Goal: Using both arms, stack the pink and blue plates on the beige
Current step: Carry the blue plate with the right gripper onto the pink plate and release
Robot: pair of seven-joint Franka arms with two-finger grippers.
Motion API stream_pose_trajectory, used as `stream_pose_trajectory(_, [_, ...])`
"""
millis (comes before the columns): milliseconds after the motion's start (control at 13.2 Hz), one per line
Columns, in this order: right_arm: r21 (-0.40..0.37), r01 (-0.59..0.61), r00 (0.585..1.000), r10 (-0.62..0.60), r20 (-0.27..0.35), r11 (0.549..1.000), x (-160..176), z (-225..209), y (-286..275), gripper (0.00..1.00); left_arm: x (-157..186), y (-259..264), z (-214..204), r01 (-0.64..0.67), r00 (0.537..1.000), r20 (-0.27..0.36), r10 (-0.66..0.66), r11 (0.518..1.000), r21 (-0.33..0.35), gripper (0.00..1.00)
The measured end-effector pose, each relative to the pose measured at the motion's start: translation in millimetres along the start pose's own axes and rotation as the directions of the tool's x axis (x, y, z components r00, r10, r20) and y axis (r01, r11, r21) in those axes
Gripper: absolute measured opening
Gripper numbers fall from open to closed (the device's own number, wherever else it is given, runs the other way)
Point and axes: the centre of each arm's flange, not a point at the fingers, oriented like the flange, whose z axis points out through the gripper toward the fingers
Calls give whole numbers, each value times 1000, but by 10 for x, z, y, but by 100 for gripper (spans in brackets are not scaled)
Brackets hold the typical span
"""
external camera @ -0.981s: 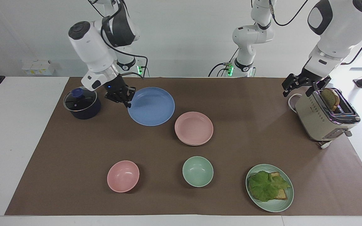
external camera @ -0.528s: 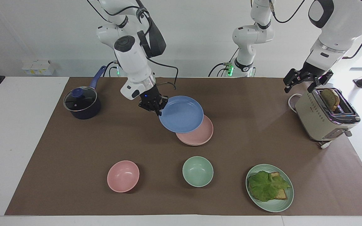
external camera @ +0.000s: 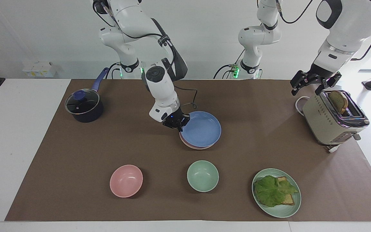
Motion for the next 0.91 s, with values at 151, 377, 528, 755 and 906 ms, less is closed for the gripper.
stream_pose_trajectory(151, [-2,0,1000,0,4,1000,-11,45,3,4,0,-5,0,1,1000,0,-1,1000,0,100])
stream_pose_trajectory(377, [-12,8,1000,-8,2,1000,-7,47,20,4,0,-3,0,1,1000,0,-1,1000,0,100])
stream_pose_trajectory(528, [-27,18,1000,-18,-1,999,1,50,52,4,0,-3,0,1,1000,0,-1,1000,0,100])
stream_pose_trajectory(755, [-29,17,1000,-17,2,999,-8,65,68,4,1,-34,0,6,1000,0,-6,1000,0,100])
stream_pose_trajectory(906, [-31,17,1000,-17,4,999,-17,76,72,4,2,-119,-2,21,1000,0,-21,1000,1,100])
